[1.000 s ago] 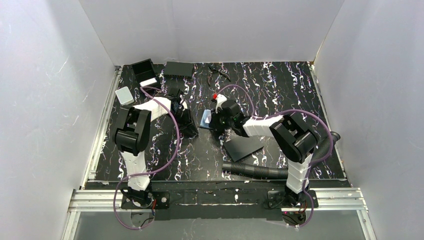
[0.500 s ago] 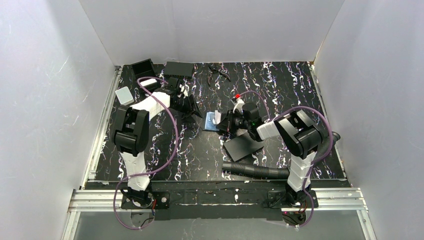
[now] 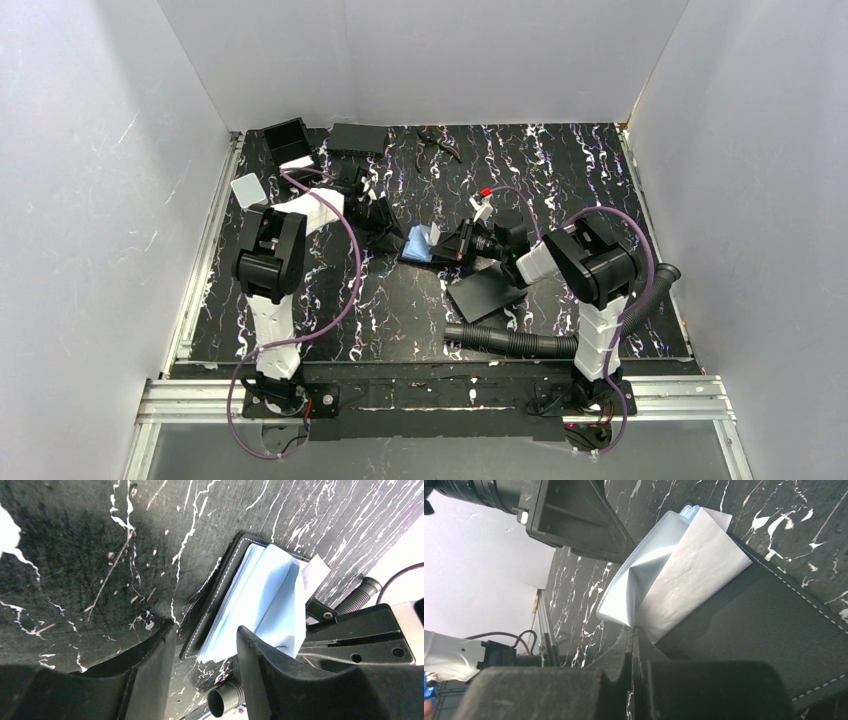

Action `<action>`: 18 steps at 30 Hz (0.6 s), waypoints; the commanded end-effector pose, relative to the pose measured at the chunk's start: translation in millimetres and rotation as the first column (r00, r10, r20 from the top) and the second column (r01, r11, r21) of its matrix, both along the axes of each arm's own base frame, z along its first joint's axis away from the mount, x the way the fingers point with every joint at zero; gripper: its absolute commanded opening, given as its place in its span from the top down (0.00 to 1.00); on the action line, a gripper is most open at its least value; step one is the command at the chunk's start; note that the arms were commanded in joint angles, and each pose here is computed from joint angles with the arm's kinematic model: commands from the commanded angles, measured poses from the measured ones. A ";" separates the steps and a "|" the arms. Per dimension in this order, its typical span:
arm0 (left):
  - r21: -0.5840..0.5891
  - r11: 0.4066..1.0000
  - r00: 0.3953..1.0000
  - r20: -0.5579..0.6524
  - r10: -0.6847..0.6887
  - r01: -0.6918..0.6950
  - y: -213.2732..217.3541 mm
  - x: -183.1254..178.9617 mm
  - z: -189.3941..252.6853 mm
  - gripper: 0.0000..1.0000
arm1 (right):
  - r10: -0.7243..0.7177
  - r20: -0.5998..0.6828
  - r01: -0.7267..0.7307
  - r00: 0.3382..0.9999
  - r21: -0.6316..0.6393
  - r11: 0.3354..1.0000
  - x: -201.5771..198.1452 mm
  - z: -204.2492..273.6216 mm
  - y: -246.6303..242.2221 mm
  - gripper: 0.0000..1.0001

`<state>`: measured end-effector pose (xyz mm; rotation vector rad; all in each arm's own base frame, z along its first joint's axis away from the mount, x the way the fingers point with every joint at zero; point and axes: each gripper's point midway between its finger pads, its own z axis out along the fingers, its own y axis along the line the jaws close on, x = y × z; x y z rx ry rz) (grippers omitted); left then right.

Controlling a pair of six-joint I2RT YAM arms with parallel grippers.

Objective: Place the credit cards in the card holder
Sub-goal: Open the card holder at the center of the board.

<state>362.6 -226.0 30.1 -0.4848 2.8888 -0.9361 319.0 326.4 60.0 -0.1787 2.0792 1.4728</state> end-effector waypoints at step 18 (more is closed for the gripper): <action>0.262 0.964 0.998 0.020 -0.061 0.054 5.2 -37.0 -29.5 0.57 | -0.239 0.109 0.262 0.965 -0.419 0.869 26.1 -7.4 -63.8 0.38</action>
